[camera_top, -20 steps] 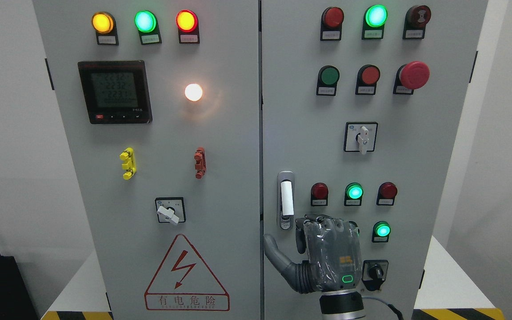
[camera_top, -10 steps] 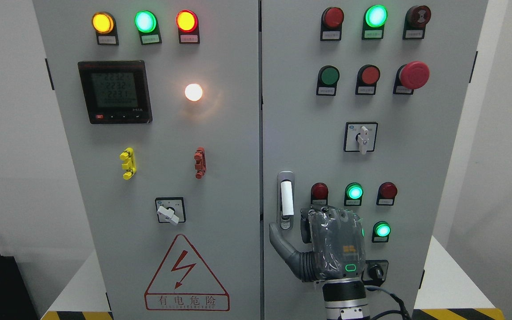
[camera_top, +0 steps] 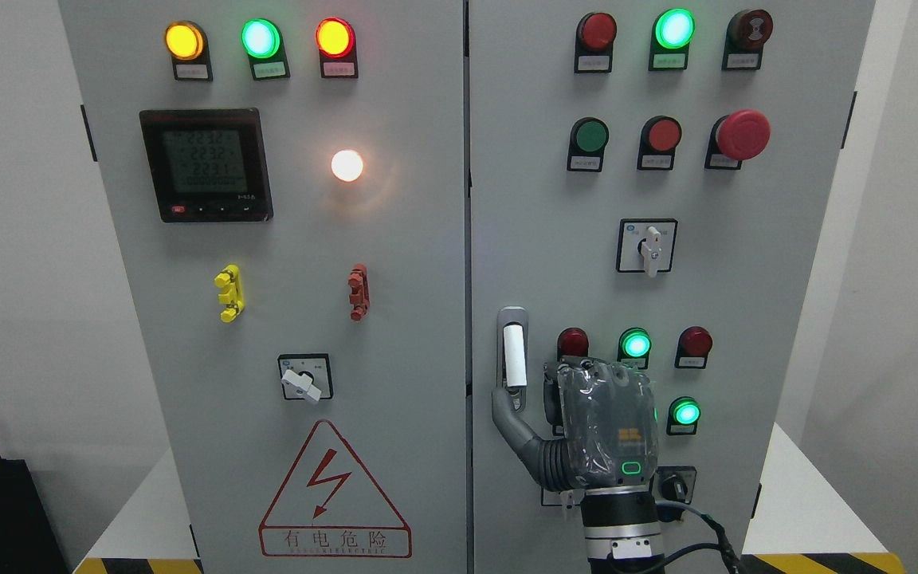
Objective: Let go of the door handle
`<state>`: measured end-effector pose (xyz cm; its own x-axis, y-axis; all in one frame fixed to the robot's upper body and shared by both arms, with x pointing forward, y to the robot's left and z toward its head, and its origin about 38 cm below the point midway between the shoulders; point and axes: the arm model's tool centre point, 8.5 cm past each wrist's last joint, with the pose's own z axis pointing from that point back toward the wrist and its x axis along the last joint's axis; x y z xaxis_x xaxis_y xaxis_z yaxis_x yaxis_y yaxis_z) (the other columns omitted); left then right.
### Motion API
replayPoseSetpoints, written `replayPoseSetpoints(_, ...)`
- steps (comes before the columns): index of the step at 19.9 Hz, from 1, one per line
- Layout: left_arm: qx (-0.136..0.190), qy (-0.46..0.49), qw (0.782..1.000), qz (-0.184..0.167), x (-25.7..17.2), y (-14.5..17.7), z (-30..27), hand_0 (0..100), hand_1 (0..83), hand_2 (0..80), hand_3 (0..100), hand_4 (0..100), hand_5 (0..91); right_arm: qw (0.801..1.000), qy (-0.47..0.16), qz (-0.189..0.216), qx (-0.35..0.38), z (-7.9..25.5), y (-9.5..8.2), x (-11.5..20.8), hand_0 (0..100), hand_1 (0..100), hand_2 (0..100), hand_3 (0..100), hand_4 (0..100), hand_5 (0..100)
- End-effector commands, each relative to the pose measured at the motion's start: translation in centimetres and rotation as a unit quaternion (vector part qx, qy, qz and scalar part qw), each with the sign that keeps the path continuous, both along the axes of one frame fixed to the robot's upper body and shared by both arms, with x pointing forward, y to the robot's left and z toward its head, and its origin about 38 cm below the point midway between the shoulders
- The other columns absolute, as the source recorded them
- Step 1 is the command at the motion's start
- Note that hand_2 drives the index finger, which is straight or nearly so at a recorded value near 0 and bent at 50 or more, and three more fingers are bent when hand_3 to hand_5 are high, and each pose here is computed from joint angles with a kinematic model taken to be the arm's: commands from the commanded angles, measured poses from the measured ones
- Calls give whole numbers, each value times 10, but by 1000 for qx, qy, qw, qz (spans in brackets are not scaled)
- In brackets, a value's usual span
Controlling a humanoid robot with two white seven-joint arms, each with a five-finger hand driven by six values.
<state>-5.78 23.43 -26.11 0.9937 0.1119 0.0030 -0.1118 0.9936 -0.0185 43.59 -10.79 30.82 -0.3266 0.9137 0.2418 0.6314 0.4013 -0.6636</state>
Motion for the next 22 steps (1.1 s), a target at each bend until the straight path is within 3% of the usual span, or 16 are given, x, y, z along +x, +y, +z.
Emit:
replayPoseSetpoints(1,-1,10,1000,-6,-7,0,1,120,389,0,0,0,0,1000,3,-1,3,-1,-1,3,259,453,1000,1000,1000,1000)
replayPoseSetpoints(22,-1,10,1000,-6,-7,0,1,120,389,0,0,0,0,1000,7,13,18,-1,0,3,414,448,1000,1000,1000,1000)
